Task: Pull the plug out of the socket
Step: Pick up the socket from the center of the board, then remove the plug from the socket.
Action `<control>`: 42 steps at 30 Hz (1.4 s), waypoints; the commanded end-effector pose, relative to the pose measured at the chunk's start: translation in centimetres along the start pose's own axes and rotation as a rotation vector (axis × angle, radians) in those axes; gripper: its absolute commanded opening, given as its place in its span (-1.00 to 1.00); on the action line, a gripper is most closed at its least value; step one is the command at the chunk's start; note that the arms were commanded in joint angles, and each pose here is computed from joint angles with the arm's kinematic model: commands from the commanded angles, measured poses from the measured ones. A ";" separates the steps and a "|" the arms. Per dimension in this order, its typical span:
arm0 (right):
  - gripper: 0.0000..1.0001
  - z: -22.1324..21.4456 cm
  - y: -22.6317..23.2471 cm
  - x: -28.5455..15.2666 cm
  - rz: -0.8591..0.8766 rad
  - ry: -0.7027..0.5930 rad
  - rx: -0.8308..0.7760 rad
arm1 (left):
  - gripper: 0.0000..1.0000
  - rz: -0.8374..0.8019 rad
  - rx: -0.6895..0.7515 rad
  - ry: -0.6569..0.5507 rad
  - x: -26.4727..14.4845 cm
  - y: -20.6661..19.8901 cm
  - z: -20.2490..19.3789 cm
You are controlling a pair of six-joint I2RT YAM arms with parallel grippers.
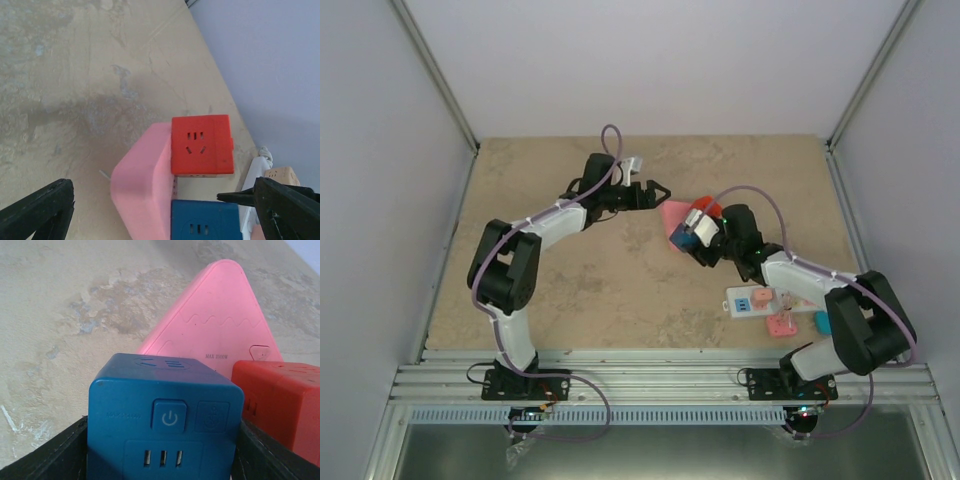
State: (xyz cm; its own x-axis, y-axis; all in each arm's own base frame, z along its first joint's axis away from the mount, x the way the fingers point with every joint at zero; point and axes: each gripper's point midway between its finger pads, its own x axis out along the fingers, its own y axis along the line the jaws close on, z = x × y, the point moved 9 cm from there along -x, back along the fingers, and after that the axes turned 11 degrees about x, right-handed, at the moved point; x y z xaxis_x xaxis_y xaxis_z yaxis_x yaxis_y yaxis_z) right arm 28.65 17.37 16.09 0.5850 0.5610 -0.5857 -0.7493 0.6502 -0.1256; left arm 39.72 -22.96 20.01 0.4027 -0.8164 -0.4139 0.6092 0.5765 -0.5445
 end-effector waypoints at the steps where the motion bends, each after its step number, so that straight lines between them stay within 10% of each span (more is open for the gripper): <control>1: 0.32 3.7 -0.7 -1.9 -0.070 -0.199 -0.028 | 0.99 -0.006 -0.033 -0.004 0.4 0.6 -1.0; 42: 0.31 7.1 -0.1 -4.9 -0.050 -0.322 0.009 | 0.66 -0.159 -0.042 -0.010 2.6 -4.1 -0.5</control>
State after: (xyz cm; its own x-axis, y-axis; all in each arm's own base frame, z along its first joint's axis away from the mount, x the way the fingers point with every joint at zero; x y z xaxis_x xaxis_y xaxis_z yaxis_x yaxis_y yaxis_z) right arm 27.77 17.34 20.20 0.6533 0.5995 -0.4624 -0.7105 0.6963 -0.1012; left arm 38.06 -26.46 19.69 0.3293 -0.8727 -0.3605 0.6015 0.4881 -0.6324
